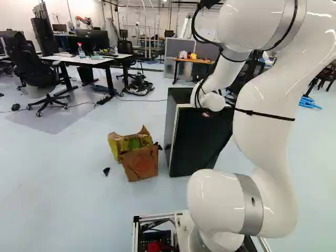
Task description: Grab a drink from the fridge
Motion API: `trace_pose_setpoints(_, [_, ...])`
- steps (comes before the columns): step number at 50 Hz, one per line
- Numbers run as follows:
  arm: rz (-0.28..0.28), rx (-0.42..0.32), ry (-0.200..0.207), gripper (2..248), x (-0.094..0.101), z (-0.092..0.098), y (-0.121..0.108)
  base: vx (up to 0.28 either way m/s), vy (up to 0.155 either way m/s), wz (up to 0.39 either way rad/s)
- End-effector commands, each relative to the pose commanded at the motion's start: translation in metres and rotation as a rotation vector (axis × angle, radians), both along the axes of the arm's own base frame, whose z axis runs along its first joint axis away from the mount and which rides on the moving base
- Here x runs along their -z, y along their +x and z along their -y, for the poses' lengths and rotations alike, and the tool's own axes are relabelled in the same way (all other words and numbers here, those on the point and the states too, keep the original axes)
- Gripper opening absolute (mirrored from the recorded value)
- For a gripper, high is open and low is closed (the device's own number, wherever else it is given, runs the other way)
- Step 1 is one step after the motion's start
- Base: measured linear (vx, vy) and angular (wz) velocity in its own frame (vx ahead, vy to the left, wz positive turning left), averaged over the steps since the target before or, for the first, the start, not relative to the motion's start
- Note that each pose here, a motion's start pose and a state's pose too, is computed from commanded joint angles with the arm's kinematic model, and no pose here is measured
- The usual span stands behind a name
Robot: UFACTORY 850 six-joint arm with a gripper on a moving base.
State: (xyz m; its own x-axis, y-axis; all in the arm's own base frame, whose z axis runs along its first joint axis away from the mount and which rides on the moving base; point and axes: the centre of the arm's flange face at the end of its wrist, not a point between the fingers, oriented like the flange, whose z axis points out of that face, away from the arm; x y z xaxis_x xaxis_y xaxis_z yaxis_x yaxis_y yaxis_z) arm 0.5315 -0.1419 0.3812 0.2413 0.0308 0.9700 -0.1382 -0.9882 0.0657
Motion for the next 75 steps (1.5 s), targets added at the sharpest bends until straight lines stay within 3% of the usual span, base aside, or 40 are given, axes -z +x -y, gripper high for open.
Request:
trace_pose_setpoints(28, [0.054, 0.006, -0.002, 247, 0.026, 0.013, 0.021, 0.000, 0.000, 0.000])
trace_pose_setpoints(57, [0.062, 0.006, -0.003, 246, 0.025, 0.013, 0.023, 0.000, 0.000, 0.000])
trace_pose_setpoints(58, [0.062, 0.006, -0.003, 214, 0.025, 0.013, 0.022, 0.000, 0.000, 0.000])
trace_pose_setpoints(62, [0.061, 0.007, -0.003, 214, 0.025, 0.013, 0.021, 0.000, 0.000, 0.000])
trace_pose_setpoints(63, [0.061, 0.007, -0.003, 176, 0.025, 0.013, 0.021, 0.000, 0.000, 0.000])
trace_pose_setpoints(67, [0.060, 0.007, -0.002, 176, 0.025, 0.013, 0.020, 0.000, 0.000, 0.000])
trace_pose_setpoints(68, [0.060, 0.007, -0.002, 137, 0.025, 0.013, 0.019, 0.000, 0.000, 0.000])
trace_pose_setpoints(72, [0.059, 0.008, -0.002, 137, 0.025, 0.013, 0.018, 0.000, 0.000, 0.000])
trace_pose_setpoints(73, [0.059, 0.008, -0.002, 102, 0.025, 0.013, 0.018, 0.000, 0.000, 0.000])
trace_pose_setpoints(75, [0.058, 0.008, -0.002, 102, 0.025, 0.013, 0.017, 0.000, 0.000, 0.000])
